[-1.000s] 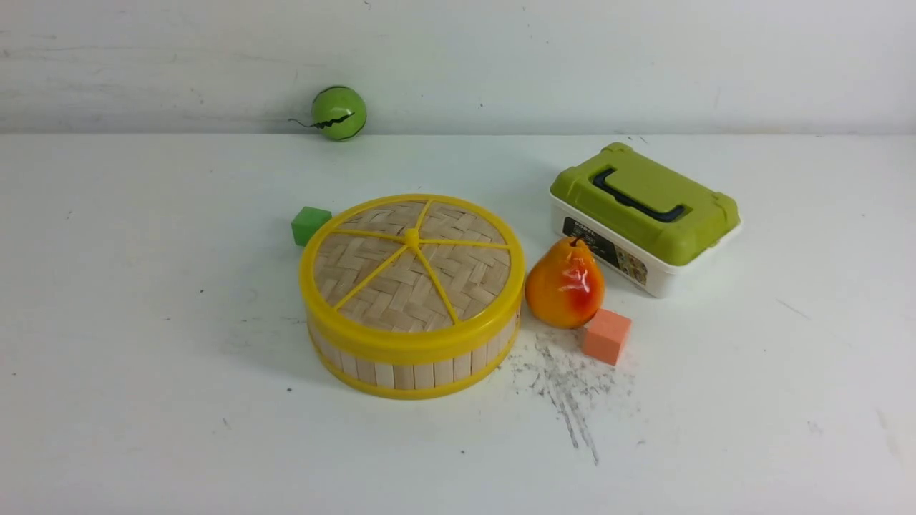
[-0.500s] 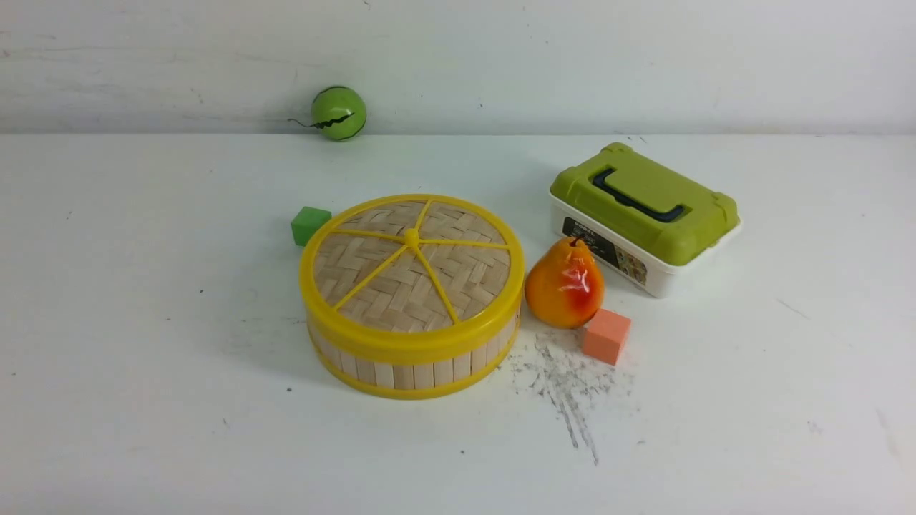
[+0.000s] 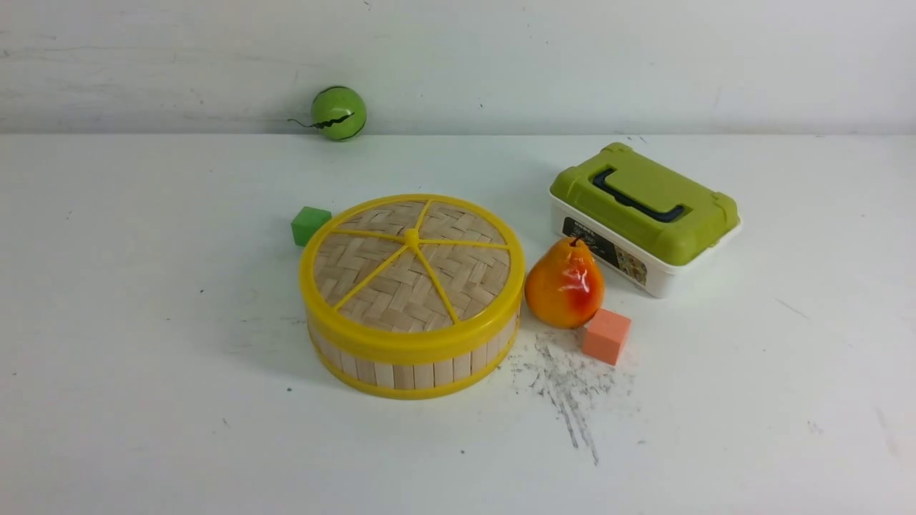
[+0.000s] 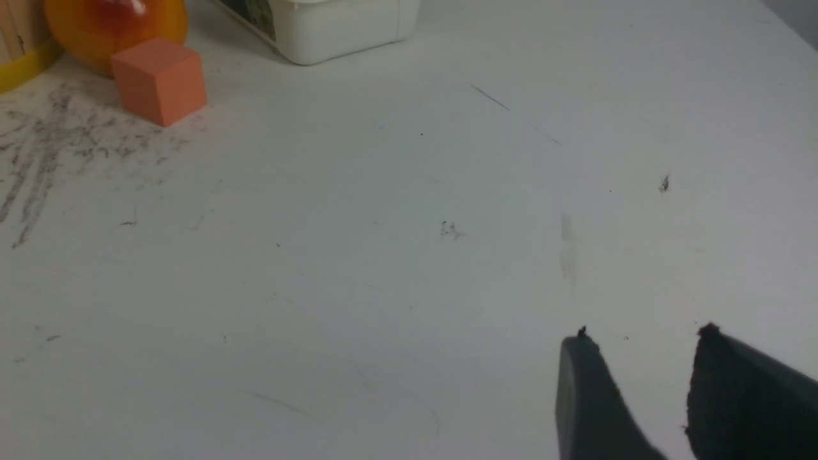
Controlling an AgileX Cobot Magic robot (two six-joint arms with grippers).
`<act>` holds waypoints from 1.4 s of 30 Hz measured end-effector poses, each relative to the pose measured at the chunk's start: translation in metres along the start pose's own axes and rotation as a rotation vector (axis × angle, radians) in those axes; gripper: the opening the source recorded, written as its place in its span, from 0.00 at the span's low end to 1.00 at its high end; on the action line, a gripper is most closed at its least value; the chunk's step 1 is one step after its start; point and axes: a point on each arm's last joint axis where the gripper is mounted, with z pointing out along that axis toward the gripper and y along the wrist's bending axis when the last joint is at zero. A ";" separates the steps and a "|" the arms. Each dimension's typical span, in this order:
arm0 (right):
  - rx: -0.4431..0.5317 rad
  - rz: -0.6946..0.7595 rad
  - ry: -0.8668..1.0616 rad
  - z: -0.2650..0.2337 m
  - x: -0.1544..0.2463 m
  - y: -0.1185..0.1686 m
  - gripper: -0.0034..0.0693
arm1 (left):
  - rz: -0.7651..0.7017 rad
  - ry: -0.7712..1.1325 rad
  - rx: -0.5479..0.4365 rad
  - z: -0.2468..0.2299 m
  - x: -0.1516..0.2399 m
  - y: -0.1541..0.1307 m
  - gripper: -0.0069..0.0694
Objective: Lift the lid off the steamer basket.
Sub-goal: Use the left arm to lift the lid of the steamer
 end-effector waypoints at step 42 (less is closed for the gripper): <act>0.000 0.000 0.000 0.000 0.000 0.000 0.38 | -0.461 1.549 -0.042 0.245 0.085 -0.028 0.07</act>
